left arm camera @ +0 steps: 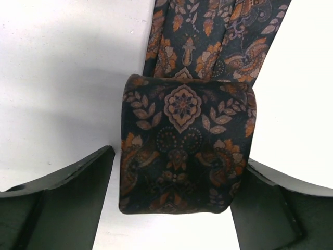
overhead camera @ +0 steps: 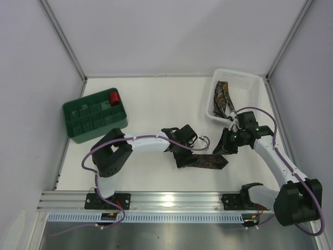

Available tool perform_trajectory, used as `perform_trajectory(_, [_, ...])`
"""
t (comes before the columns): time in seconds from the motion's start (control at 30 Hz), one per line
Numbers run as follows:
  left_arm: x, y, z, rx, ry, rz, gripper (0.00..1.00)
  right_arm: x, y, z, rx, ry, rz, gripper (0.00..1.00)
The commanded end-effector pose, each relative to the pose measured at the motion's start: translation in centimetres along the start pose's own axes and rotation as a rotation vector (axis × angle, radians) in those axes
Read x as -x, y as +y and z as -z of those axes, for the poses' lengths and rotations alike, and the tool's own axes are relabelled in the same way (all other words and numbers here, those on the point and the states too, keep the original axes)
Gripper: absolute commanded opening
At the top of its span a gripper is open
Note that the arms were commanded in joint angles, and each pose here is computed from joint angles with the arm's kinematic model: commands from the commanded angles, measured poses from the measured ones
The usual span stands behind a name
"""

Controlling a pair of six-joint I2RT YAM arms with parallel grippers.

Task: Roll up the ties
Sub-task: Roll the tie

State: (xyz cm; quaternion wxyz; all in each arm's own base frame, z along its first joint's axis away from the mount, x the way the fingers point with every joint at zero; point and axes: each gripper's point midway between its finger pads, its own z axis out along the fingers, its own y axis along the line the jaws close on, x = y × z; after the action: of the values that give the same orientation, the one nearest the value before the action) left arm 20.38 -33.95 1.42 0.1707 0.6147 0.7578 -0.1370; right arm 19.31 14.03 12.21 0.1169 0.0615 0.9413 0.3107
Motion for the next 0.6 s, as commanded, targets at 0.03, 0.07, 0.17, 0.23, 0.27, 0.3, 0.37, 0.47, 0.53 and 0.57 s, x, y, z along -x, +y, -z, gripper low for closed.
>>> perform_trajectory(0.03, [-3.69,-0.77,-0.13,-0.034,0.104,0.009,0.84,0.28,0.57,0.34,0.024,-0.019,0.017,0.08])
perform_trajectory(0.07, [-3.76,-0.93,-0.21,-0.041,0.107,0.018,0.82,0.32,0.55,0.3,0.024,-0.017,0.014,0.08])
perform_trajectory(0.17, [-3.82,-1.25,-0.38,-0.056,0.107,0.031,0.71,0.26,0.52,0.23,0.024,-0.014,0.009,0.08])
perform_trajectory(0.23, [-3.89,-1.26,-0.36,-0.056,0.111,0.031,0.59,0.27,0.58,0.23,0.028,-0.014,0.008,0.08])
perform_trajectory(0.27, [-3.83,-1.24,-0.4,-0.055,0.109,0.034,0.58,0.29,0.57,0.2,0.028,-0.015,0.009,0.08])
perform_trajectory(0.3, [-3.87,-1.26,-0.39,-0.056,0.111,0.036,0.54,0.26,0.53,0.18,0.027,-0.012,0.009,0.08])
perform_trajectory(0.37, [-3.7,-1.2,-0.25,-0.052,0.106,0.036,0.51,0.19,0.54,0.16,0.027,-0.011,0.01,0.08])
perform_trajectory(0.47, [-3.44,-1.15,-0.02,-0.049,0.096,0.035,0.53,0.21,0.52,0.16,0.028,-0.015,0.008,0.08])
perform_trajectory(0.53, [-3.26,-1.23,0.17,-0.053,0.089,0.034,0.67,0.2,0.49,0.14,0.028,-0.015,0.008,0.08])
perform_trajectory(0.57, [-3.13,-1.27,0.38,-0.057,0.084,0.034,0.71,0.16,0.47,0.07,0.028,-0.013,0.01,0.08])
